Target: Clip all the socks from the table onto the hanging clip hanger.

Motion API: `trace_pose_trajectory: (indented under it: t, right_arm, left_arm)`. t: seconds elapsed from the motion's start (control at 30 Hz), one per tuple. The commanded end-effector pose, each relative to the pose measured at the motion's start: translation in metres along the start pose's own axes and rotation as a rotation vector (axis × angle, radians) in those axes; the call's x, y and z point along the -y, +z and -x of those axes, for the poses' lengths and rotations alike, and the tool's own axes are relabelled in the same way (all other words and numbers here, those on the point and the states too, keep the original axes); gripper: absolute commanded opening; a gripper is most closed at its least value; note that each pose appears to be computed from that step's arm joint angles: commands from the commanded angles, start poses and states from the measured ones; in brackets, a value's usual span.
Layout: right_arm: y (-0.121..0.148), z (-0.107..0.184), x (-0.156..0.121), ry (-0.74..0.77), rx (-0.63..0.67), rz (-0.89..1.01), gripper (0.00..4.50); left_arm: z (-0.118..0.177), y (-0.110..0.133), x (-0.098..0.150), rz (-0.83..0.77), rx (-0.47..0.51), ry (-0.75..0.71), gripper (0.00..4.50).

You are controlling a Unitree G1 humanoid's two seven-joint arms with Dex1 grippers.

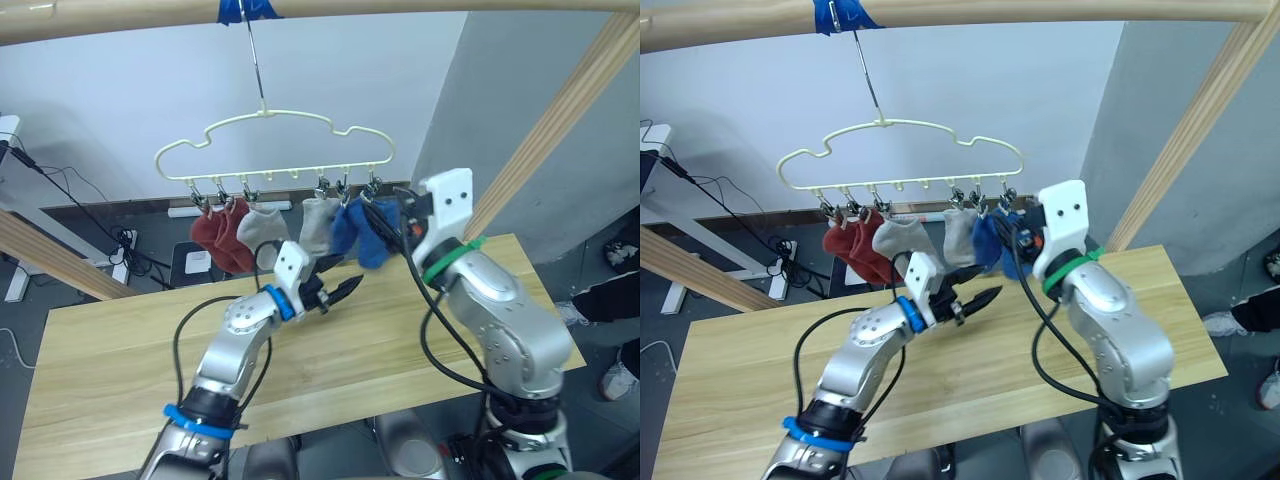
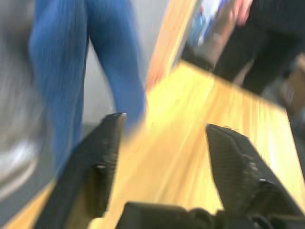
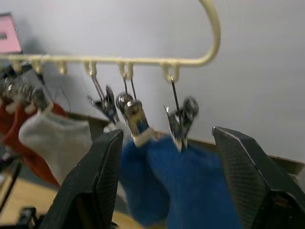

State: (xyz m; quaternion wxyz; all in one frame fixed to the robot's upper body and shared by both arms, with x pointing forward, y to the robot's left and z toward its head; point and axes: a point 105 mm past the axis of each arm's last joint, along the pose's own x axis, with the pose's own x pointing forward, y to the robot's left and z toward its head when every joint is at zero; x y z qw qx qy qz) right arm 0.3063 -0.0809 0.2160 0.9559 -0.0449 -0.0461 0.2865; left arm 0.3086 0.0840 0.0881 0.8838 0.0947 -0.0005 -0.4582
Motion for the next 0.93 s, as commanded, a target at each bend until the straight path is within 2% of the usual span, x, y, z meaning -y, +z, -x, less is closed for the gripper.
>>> trace_pose_trajectory:
  t: [0.03, 0.1, 0.2, 0.33, 0.47, 0.57, 0.63, 0.7, 0.93]
  right_arm:
    - [0.014, 0.014, 0.001, 0.085, 0.039, 0.052, 3.09]
    - [0.011, 0.021, 0.004, 0.168, -0.005, 0.11, 3.49]
    - [0.009, 0.024, 0.007, 0.231, -0.042, 0.172, 4.42]
    - [0.009, 0.031, 0.017, 0.333, -0.096, 0.259, 4.47]
    - [0.007, 0.038, 0.024, 0.42, -0.148, 0.331, 4.47]
    - [0.008, 0.045, 0.04, 0.46, -0.177, 0.407, 4.47]
    - [0.009, 0.049, 0.049, 0.483, -0.194, 0.438, 4.47]
    - [0.009, 0.052, 0.053, 0.5, -0.201, 0.448, 4.47]
    - [0.009, 0.047, 0.066, 0.513, -0.213, 0.477, 4.47]
  left_arm:
    - [0.015, 0.008, 0.005, -0.082, 0.01, -0.047, 4.05]
    - [0.041, 0.005, -0.001, -0.108, -0.03, -0.034, 4.5]
    - [0.061, 0.009, -0.012, -0.116, -0.05, 0.009, 4.5]
    - [0.1, 0.026, -0.033, -0.126, -0.084, 0.109, 4.5]
    - [0.122, 0.033, -0.041, -0.085, -0.134, 0.147, 4.5]
    - [0.149, 0.039, -0.052, -0.092, -0.227, 0.206, 4.5]
    - [0.169, 0.032, -0.07, -0.096, -0.338, 0.324, 4.5]
    - [0.181, 0.028, -0.078, -0.086, -0.391, 0.382, 4.5]
    - [0.198, 0.031, -0.094, -0.081, -0.389, 0.462, 4.5]
